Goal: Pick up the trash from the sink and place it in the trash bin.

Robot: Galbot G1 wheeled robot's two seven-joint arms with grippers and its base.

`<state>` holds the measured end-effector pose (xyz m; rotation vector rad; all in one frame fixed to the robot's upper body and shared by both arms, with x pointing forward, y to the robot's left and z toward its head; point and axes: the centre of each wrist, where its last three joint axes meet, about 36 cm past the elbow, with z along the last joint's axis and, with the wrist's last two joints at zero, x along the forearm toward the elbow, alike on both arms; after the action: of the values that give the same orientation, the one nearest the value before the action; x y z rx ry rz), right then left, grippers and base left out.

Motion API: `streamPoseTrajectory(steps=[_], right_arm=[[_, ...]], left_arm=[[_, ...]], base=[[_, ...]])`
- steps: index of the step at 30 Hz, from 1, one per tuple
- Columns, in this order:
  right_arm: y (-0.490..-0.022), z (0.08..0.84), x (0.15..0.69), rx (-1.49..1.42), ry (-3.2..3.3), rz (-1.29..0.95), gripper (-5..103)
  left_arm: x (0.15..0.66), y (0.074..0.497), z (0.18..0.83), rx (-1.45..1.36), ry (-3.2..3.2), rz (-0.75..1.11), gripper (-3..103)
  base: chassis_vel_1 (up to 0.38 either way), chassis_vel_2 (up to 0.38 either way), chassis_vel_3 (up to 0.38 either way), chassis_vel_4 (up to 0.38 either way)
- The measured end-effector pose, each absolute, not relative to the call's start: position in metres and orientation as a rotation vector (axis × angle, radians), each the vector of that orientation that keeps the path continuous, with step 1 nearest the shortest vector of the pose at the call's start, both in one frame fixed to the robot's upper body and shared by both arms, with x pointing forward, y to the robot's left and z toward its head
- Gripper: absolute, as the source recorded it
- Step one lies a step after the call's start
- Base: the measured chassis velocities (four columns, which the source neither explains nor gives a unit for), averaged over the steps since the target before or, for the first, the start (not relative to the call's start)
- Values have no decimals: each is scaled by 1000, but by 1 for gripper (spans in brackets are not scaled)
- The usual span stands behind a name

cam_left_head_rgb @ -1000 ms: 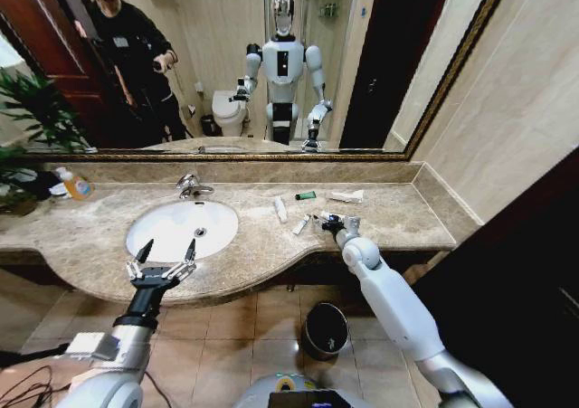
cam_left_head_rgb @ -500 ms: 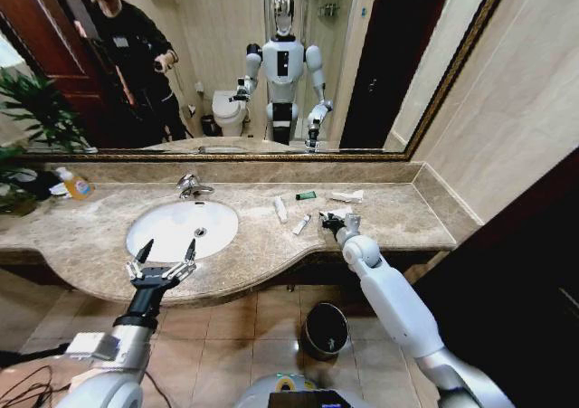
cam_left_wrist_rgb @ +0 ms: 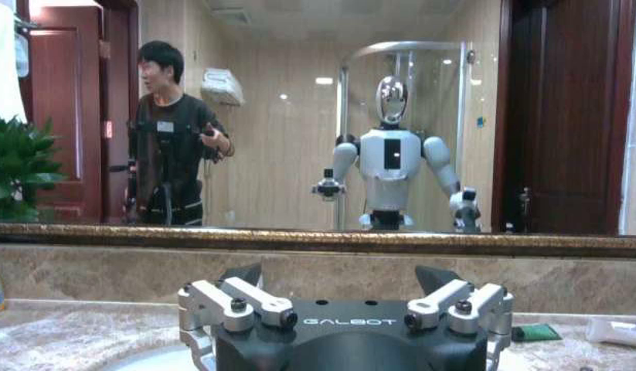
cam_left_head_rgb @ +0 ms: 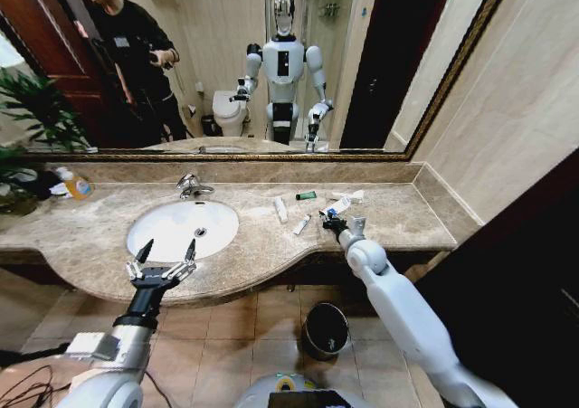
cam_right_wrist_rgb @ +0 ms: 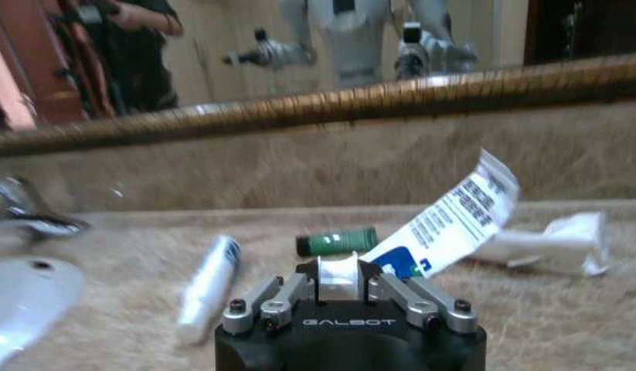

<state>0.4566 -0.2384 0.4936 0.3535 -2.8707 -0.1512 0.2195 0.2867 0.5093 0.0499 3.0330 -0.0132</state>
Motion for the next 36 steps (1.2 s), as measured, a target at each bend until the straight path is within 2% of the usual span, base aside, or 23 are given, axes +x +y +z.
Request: streamPoseTrajectory(steps=[11,21,24,30,36], right_arm=[[-278,549,368,406,-2975,-116,21],[-261,575,294,341,-2832,-119,21],[-265,560,269,216,-2694,-116,21],[-263,535,245,184,-2482,-173,21],[-266,505,260,238,-2430,-258,21]], left_arm=[[219,287,509,50,3033,-13,100],[219,287,509,50,3033,-13,100],[219,287,509,50,3033,-13,100],[219,287,509,50,3033,-13,100],[219,287,509,50,3033,-13,100]], base=[[0,0,0,0],[0,0,0,0],[0,0,0,0],[0,0,0,0],[0,0,0,0]])
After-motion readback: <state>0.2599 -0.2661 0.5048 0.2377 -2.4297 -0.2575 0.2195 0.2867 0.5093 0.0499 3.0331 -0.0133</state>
